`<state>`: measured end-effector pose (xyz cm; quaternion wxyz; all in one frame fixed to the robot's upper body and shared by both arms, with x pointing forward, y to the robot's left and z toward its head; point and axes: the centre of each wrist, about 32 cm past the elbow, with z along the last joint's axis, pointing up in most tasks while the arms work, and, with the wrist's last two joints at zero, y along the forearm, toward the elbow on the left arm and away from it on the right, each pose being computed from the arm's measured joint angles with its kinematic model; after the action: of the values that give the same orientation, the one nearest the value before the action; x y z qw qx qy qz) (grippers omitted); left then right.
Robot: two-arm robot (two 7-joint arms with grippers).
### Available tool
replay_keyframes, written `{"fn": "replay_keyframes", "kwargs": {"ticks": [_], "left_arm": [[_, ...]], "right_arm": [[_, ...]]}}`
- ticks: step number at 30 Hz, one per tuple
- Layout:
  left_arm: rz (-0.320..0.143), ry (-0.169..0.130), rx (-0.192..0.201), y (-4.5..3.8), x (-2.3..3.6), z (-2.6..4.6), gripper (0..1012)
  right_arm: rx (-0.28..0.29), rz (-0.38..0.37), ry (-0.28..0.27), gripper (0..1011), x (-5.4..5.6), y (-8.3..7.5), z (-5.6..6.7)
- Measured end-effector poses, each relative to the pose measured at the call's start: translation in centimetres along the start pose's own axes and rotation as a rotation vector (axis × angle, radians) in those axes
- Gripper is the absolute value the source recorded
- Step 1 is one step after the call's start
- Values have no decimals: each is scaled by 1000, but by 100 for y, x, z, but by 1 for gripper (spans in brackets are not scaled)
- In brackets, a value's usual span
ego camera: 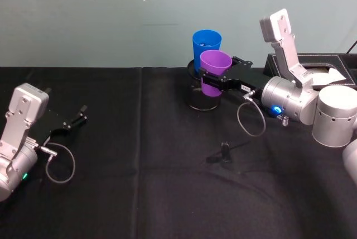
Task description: Pick up one cup with a gripper and tap it against the other cup.
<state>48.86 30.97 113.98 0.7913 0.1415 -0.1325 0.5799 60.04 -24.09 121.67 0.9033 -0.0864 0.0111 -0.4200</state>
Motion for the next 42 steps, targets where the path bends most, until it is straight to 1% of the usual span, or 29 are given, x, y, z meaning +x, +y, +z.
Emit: {"fn": "replay_keyframes", "kwargs": {"ticks": [42], "left_arm": [[0,0,0,0,0,0,1000]], "right_arm": [[0,0,0,741,0,0,0]]}}
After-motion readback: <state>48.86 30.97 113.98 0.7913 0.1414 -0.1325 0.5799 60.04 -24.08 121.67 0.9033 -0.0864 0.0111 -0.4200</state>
